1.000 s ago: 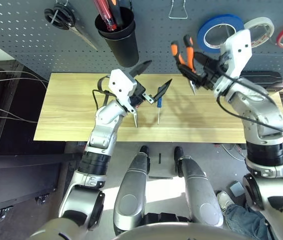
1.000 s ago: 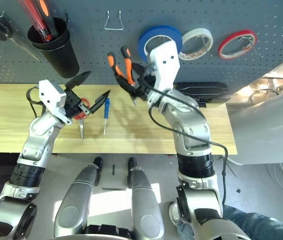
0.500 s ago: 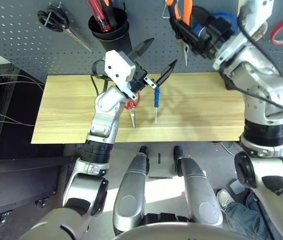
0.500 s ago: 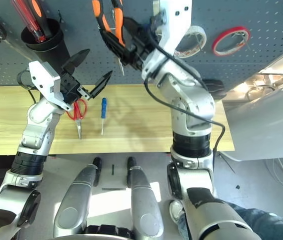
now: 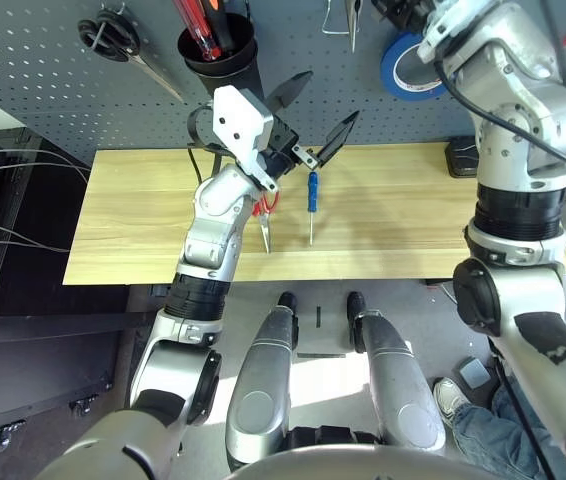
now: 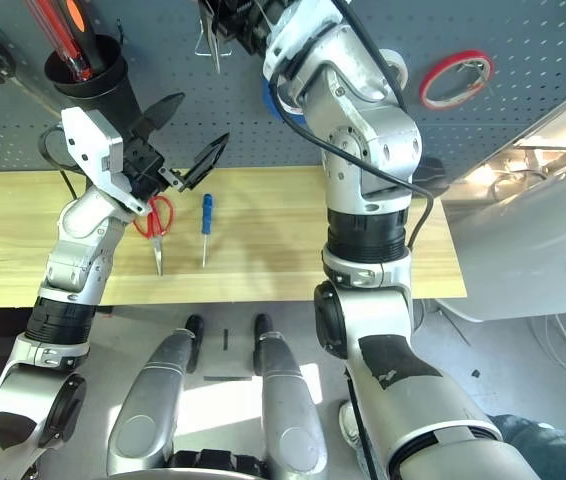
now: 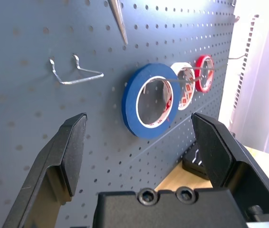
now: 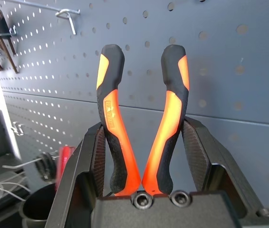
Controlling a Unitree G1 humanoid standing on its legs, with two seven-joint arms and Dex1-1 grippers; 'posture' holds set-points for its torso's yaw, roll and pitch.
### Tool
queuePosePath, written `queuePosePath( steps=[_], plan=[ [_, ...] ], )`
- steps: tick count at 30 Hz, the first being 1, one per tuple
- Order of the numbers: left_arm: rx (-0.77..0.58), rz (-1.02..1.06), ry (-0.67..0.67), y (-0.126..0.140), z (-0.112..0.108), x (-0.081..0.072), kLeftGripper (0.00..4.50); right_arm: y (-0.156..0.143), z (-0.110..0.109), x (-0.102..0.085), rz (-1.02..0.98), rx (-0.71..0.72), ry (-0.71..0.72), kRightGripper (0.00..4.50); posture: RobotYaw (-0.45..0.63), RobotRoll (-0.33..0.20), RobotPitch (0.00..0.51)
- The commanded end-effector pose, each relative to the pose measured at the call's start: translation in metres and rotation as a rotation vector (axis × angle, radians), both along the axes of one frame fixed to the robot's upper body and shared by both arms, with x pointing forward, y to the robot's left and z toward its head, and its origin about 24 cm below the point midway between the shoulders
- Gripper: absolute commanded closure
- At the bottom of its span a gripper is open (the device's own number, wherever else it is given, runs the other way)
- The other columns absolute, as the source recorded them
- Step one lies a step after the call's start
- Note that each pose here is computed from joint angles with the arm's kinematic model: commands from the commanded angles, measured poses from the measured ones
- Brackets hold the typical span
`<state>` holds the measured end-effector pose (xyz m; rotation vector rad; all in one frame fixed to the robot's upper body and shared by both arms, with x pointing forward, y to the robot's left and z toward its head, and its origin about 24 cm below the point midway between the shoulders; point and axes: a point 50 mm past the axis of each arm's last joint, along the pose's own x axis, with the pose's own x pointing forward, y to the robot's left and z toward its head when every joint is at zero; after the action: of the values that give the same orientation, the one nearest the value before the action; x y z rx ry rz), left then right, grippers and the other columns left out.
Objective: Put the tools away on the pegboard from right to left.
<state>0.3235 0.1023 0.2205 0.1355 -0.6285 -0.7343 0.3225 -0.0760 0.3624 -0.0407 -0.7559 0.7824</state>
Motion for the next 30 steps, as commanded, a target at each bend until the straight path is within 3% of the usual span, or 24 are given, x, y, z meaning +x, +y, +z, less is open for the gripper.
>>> queuePosePath(
  steps=[1,9,30],
  plan=[
    [-0.021,0.0,0.009,0.001,0.002,0.0,0.0,0.009,0.005,-0.003,0.014,-0.018,-0.085,1.81,0.12,0.0,0.402],
    [-0.033,0.005,0.007,0.0,0.006,0.002,0.0,0.015,-0.006,0.009,-0.01,-0.026,-0.114,1.81,0.13,0.0,0.413],
    [-0.025,0.019,0.016,0.002,0.007,0.001,0.0,0.02,-0.016,0.014,-0.046,-0.09,-0.2,1.81,0.14,0.0,0.446]
  ],
)
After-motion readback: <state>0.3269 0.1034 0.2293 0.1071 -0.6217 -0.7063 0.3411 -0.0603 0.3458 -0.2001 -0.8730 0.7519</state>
